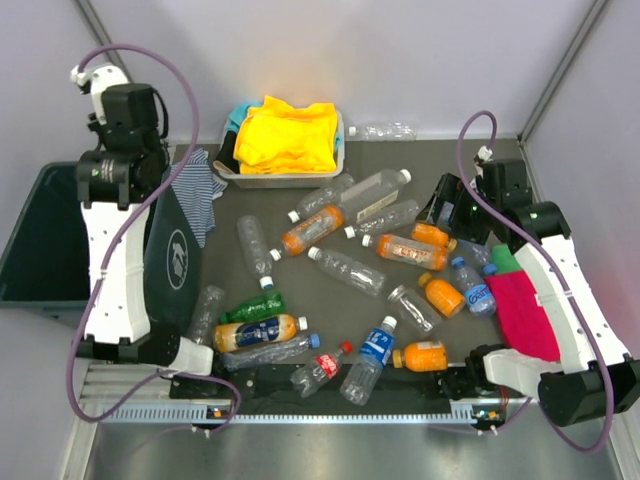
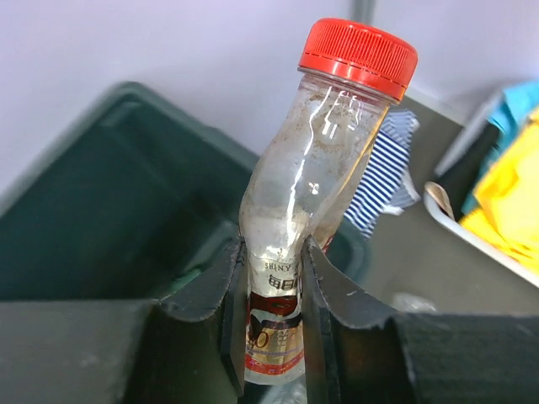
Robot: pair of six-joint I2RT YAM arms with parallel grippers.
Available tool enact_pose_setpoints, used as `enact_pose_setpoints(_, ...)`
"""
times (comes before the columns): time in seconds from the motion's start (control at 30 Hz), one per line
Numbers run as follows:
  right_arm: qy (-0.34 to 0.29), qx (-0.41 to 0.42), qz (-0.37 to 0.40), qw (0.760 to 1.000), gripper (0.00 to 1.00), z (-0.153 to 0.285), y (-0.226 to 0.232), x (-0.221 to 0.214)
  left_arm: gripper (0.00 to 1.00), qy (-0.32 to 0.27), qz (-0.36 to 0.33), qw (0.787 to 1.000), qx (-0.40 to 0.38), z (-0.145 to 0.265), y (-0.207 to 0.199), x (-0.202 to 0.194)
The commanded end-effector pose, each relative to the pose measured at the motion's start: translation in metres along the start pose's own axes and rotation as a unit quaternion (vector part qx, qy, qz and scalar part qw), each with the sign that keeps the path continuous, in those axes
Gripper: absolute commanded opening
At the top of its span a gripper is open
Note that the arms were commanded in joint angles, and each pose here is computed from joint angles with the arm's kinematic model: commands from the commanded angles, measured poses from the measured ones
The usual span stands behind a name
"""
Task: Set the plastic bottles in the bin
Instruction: Place the plastic bottle in the trash bin.
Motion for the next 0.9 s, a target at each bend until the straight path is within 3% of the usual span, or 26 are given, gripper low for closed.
enact_pose_setpoints(0.0, -0.031, 0.018, 0.006, 0.999, 0.99, 0.011, 0.012, 0.019, 0.01, -0.033, 0.008, 0.999, 0.029, 0.016, 0.032, 0.017)
enact_pose_setpoints(0.13, -0.03, 0.015, 0.006, 0.999, 0.99, 0.01, 0.01, 0.018, 0.04, -0.032, 0.01, 0.998, 0.052, 0.017, 0.045, 0.012)
enact_pose_setpoints(0.23, -0.029, 0.015, 0.008, 0.999, 0.99, 0.01, 0.01, 0.018, 0.21, -0.023, 0.013, 0.997, 0.072, 0.017, 0.055, 0.003)
enact_pose_setpoints(0.33, -0.027, 0.02, 0.007, 0.999, 0.99, 0.009, 0.011, 0.017, 0.61, -0.019, 0.019, 0.997, 0.075, 0.021, 0.061, -0.005)
enact_pose_setpoints(0.37, -0.024, 0.025, 0.007, 0.999, 0.99, 0.008, 0.013, 0.016, 0.86, -0.018, 0.02, 0.997, 0.072, 0.022, 0.061, -0.007)
enact_pose_setpoints(0.43, -0.018, 0.042, 0.002, 0.999, 0.99, 0.007, 0.02, 0.019, 0.96, -0.013, 0.019, 0.997, 0.069, 0.023, 0.062, -0.011)
enact_pose_setpoints(0.53, -0.011, 0.045, 0.002, 0.999, 0.99, 0.002, 0.022, 0.02, 0.99, -0.013, 0.01, 0.999, 0.035, 0.026, 0.055, -0.011)
enact_pose_setpoints(0.63, -0.002, 0.042, 0.004, 0.999, 0.99, -0.003, 0.021, 0.02, 0.98, -0.006, -0.01, 0.998, -0.056, 0.029, 0.028, -0.01)
enact_pose_setpoints(0.7, 0.002, 0.047, 0.003, 0.999, 0.99, -0.006, 0.022, 0.019, 0.98, 0.009, -0.016, 0.99, -0.143, 0.034, -0.002, -0.015)
enact_pose_setpoints(0.87, 0.01, 0.044, 0.004, 0.999, 0.99, -0.009, 0.02, 0.016, 0.97, 0.035, -0.053, 0.97, -0.236, 0.048, -0.065, -0.039)
Point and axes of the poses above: each gripper's point midway between its finger pads, its own z axis back along the fingers, its own y axis along the line the jaws close on, x = y × z, the point moved 1 cm from there along z, back along the fingers, and after that the axes turned 3 degrees about z, right-handed, at the moved point
